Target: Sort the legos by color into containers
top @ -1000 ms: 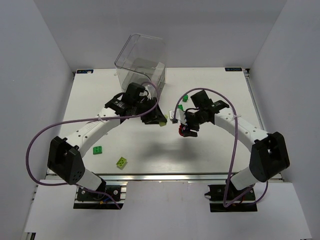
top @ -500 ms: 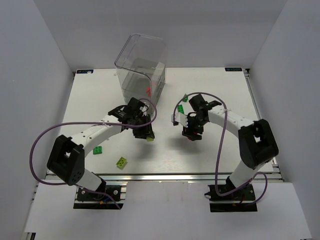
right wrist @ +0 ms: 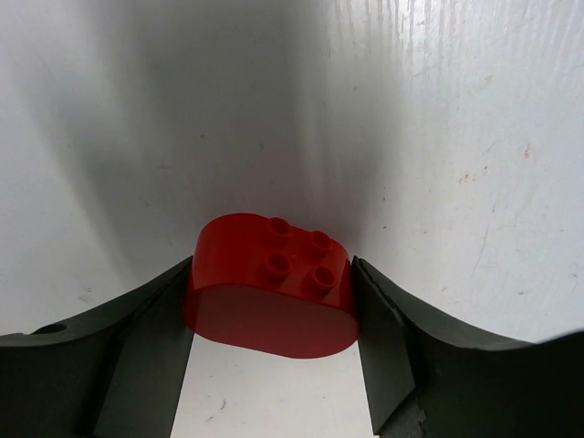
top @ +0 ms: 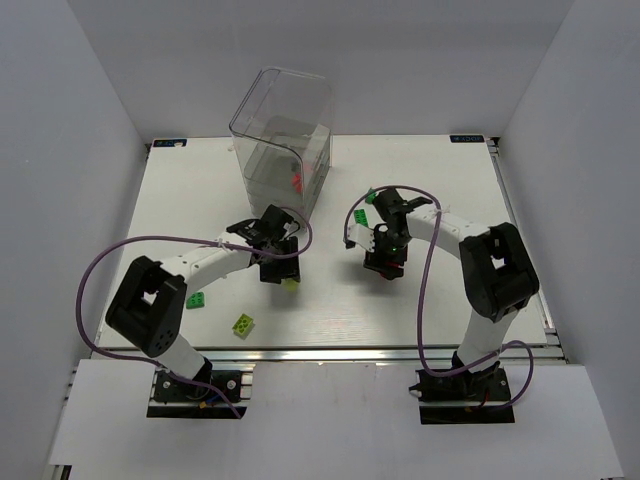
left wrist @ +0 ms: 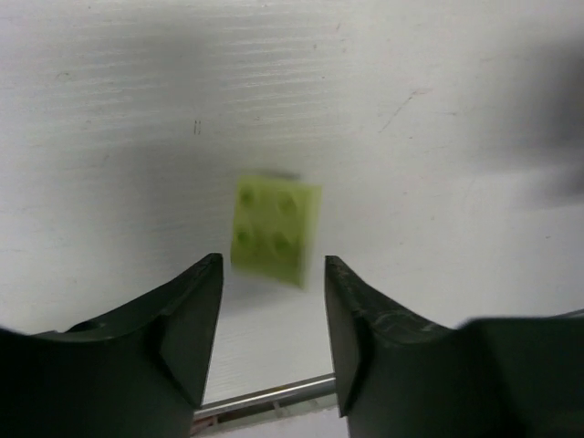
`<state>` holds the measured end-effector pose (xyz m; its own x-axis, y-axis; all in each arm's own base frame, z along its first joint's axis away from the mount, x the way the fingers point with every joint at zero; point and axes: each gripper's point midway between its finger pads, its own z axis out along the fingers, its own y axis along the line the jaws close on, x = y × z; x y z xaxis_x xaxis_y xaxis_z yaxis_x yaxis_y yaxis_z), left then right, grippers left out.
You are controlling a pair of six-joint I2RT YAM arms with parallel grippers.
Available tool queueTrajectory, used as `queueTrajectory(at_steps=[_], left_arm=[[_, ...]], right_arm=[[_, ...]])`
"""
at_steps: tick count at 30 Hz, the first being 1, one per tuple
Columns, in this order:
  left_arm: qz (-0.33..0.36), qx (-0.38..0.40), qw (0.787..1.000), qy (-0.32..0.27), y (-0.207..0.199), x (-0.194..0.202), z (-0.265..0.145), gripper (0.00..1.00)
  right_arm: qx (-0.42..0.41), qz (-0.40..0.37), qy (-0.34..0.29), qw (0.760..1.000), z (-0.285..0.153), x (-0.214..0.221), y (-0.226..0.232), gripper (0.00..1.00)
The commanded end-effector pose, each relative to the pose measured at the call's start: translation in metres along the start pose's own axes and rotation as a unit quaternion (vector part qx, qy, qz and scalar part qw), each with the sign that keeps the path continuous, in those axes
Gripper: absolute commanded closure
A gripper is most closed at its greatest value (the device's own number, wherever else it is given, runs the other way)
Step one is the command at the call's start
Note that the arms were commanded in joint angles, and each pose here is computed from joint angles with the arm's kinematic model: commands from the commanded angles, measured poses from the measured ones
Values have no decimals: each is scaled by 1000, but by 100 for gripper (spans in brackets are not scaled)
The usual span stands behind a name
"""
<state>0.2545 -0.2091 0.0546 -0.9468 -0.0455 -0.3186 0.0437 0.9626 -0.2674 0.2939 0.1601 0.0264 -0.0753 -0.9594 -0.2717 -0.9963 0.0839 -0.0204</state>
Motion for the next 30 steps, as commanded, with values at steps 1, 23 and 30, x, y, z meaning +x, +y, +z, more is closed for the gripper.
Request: queueTrajectory(at_steps=[1,23,30], left_arm=[[3,-7,1000,-13,3,-2,7,38],[24,127,978,-161,-49,-52,-109,16],[35,179,952,-245,-69,-80,-166,17]], right_arm=[[12,13,19,1000,-2,5,-9,73],[-1,35,17,999,-12,7,-2,11],[26,46,-26,998,-44,-17,-19,11]])
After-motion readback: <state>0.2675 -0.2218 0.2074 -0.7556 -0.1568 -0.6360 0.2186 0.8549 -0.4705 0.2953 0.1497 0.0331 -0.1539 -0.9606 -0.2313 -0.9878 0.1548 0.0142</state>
